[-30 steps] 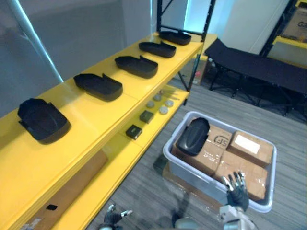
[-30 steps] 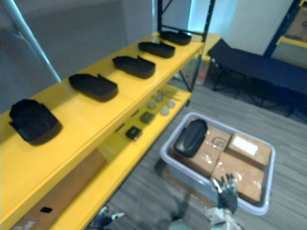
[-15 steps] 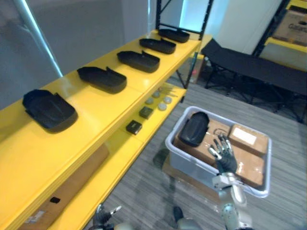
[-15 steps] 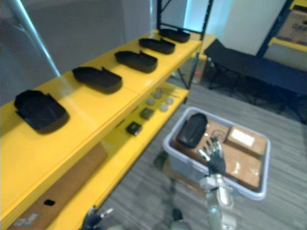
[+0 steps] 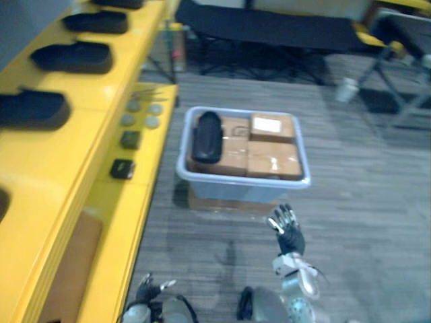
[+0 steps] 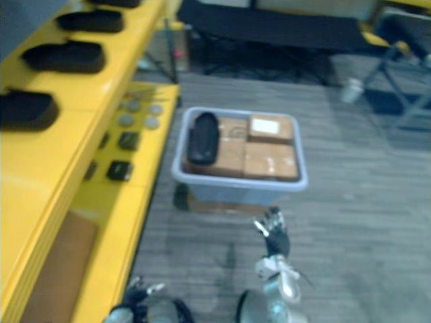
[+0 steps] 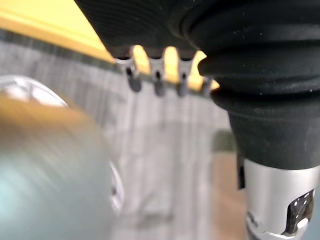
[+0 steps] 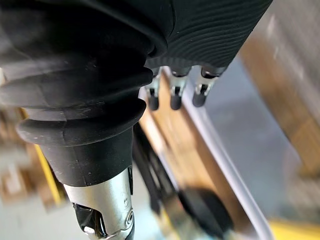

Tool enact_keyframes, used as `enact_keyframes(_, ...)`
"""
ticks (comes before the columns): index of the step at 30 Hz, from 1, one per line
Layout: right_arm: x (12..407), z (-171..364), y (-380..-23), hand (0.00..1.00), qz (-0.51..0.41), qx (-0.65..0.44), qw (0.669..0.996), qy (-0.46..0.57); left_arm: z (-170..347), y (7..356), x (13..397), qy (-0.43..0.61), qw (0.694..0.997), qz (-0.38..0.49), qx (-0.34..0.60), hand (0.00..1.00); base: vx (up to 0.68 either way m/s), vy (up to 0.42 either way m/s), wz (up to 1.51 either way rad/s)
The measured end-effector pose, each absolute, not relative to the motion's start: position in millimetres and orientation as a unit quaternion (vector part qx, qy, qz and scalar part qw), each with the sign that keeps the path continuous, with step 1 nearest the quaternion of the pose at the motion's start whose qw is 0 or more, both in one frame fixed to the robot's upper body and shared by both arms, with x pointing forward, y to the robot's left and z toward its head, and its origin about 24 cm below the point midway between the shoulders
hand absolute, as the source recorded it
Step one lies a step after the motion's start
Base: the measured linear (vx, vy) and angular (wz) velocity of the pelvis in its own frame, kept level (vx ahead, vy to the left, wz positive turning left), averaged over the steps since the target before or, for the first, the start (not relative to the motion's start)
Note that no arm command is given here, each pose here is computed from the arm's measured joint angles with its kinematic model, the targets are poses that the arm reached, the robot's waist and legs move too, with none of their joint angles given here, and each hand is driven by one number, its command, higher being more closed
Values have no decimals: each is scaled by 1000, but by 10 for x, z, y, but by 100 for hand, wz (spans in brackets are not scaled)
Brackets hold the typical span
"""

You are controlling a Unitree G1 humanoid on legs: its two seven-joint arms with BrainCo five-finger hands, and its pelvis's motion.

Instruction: Walk over and take plastic housings, then place them on the shelf

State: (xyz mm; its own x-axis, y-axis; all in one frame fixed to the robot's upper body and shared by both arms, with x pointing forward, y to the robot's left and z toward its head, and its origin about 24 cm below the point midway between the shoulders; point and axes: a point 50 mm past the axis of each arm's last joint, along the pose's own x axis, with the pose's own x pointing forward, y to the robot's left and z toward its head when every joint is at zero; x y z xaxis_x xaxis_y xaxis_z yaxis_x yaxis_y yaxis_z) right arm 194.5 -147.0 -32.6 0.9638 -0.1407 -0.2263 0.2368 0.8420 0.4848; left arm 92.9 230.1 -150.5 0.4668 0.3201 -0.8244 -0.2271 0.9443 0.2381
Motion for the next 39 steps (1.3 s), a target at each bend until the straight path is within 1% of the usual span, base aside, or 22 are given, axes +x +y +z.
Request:
enact_keyframes(1,1937,-341,-1463,0,-96,256,957,96,-1519,2349,847,502,848,165,52,0,-26,-202,-129)
enact_keyframes(2,1921,-363,-1463,0,-94,249,958,105,-1548,2409,688,521,833,181,50,0,-27,-230,-101)
enact_keyframes(3,1881,-392,-1496,0,-98,241,959,114,-1566,2398,578,529,826,190,42,0,-24,-228,-86)
enact_keyframes(5,1805,-459,-1537,0,-101,224,960,135,-1577,2381,545,532,823,193,36,0,-39,-211,-54)
enact_keyframes(9,1793,-494,-1644,0,-71,179,969,155,-1601,2256,541,522,826,215,-12,0,-110,-177,-69)
enact_keyframes(12,1708,-550,-1811,0,-93,164,967,172,-1601,2208,547,515,830,214,-14,0,-127,-29,-7)
enact_keyframes(15,1713,-541,-1851,0,-104,168,966,166,-1583,2223,555,504,836,217,-5,0,-129,58,2)
enact_keyframes(19,1756,-543,-1794,0,-102,179,965,163,-1565,2253,568,500,838,218,12,0,-80,74,3)
enact_keyframes(20,1783,-654,-1695,0,-108,194,959,177,-1562,2295,484,515,829,218,23,0,-20,17,4)
enact_keyframes(25,1777,-657,-1696,0,-109,194,958,178,-1562,2296,482,515,829,218,22,0,0,0,0)
enact_keyframes(28,1767,-667,-1703,0,-114,210,954,179,-1561,2313,470,515,825,233,16,0,-11,-1,-6)
enact_keyframes(30,1772,-664,-1708,0,-112,213,954,177,-1563,2324,439,515,818,256,1,0,-19,-1,-23)
enact_keyframes(33,1773,-660,-1708,0,-106,215,955,175,-1597,2320,244,532,793,297,-36,0,-32,1,-48)
enact_keyframes(35,1733,-680,-1756,0,-120,228,949,179,-1621,2279,101,544,774,317,-59,0,-34,57,-56)
enact_keyframes(39,1647,-718,-1844,0,-155,253,937,184,-1615,2311,172,540,777,318,-60,0,70,99,-5)
